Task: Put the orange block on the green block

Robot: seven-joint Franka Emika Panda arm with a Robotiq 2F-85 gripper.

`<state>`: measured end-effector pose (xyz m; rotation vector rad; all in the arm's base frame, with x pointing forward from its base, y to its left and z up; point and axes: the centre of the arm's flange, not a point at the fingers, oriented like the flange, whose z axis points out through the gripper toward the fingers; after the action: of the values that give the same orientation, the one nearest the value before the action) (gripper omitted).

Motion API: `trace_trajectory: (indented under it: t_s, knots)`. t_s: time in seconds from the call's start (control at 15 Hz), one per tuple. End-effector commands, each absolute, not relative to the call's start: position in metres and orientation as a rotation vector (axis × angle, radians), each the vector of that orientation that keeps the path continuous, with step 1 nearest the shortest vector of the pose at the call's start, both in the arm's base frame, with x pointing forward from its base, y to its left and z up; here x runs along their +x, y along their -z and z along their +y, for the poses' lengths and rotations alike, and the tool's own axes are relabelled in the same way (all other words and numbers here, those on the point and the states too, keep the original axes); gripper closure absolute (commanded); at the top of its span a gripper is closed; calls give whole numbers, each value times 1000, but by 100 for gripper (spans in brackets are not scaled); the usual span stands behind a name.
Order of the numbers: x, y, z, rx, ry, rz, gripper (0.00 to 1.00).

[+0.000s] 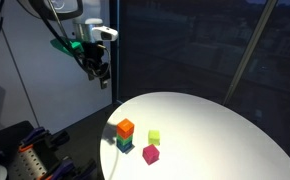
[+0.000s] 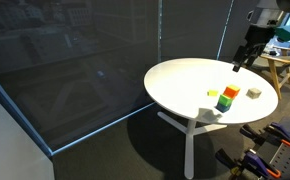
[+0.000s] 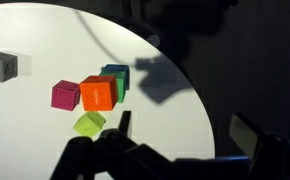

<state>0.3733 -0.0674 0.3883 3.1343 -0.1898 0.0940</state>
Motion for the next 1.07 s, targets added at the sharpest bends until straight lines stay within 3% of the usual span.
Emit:
trace_trajectory:
  t_s: [0.0,1.0]
  knots:
    - [356,-402,-57,3146,-119,-109,0]
    - [351,-408,-51,3140,-153,-78,0]
